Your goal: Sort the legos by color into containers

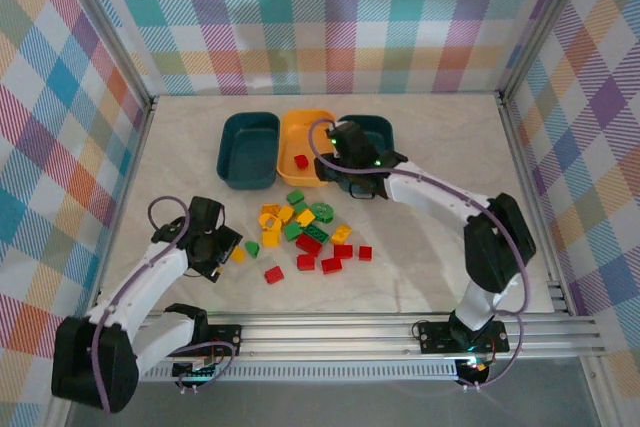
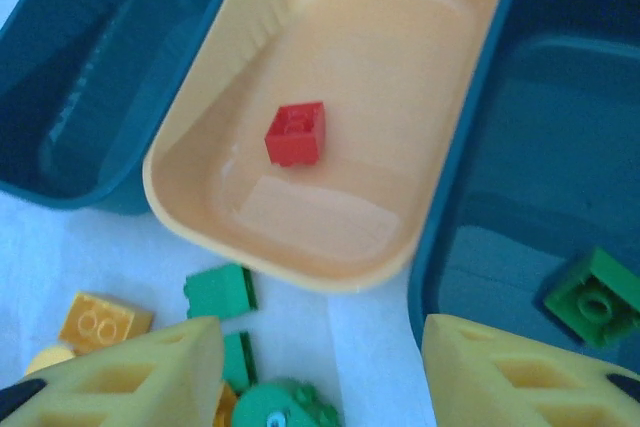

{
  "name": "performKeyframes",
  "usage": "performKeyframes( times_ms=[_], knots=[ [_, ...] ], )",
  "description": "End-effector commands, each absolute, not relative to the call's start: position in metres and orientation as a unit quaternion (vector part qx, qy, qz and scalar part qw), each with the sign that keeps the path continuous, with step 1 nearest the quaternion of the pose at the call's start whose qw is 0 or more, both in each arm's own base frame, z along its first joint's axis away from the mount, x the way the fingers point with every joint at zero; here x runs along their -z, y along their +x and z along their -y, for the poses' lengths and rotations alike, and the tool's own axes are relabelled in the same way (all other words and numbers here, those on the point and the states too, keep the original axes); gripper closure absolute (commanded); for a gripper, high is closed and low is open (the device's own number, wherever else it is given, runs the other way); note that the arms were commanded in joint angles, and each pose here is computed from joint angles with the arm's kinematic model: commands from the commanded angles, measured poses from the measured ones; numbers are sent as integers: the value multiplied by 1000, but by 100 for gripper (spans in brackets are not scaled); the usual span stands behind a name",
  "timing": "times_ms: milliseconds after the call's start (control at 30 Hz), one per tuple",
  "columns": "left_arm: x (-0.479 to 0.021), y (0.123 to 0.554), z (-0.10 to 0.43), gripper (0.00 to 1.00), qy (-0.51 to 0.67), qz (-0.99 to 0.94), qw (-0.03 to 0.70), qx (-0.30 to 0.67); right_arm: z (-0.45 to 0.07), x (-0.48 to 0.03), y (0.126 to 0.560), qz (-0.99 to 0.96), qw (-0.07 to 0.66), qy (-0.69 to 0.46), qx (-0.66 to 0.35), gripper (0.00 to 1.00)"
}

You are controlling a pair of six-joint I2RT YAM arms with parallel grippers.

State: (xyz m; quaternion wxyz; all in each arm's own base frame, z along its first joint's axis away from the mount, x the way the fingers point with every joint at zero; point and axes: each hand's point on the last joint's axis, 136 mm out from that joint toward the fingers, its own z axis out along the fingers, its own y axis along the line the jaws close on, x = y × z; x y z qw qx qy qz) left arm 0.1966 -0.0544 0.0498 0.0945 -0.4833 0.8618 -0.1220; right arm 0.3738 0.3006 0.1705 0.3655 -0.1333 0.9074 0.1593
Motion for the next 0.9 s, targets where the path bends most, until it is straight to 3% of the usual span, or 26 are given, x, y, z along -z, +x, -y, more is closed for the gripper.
performKeyframes(
  times_ms=[0,467,867],
  knots=[
    [-45,198,55,25,-499,-858,76,96,-289,-169,360,-906,372,-108,-171,45],
    [-19,215,68,28,-486,-868,49,87,-242,-153,314,-915,361,-104,-150,44],
    [-2,217,72,54,-488,-871,21,57,-230,-145,306,-910,372,-120,-137,44]
  ],
)
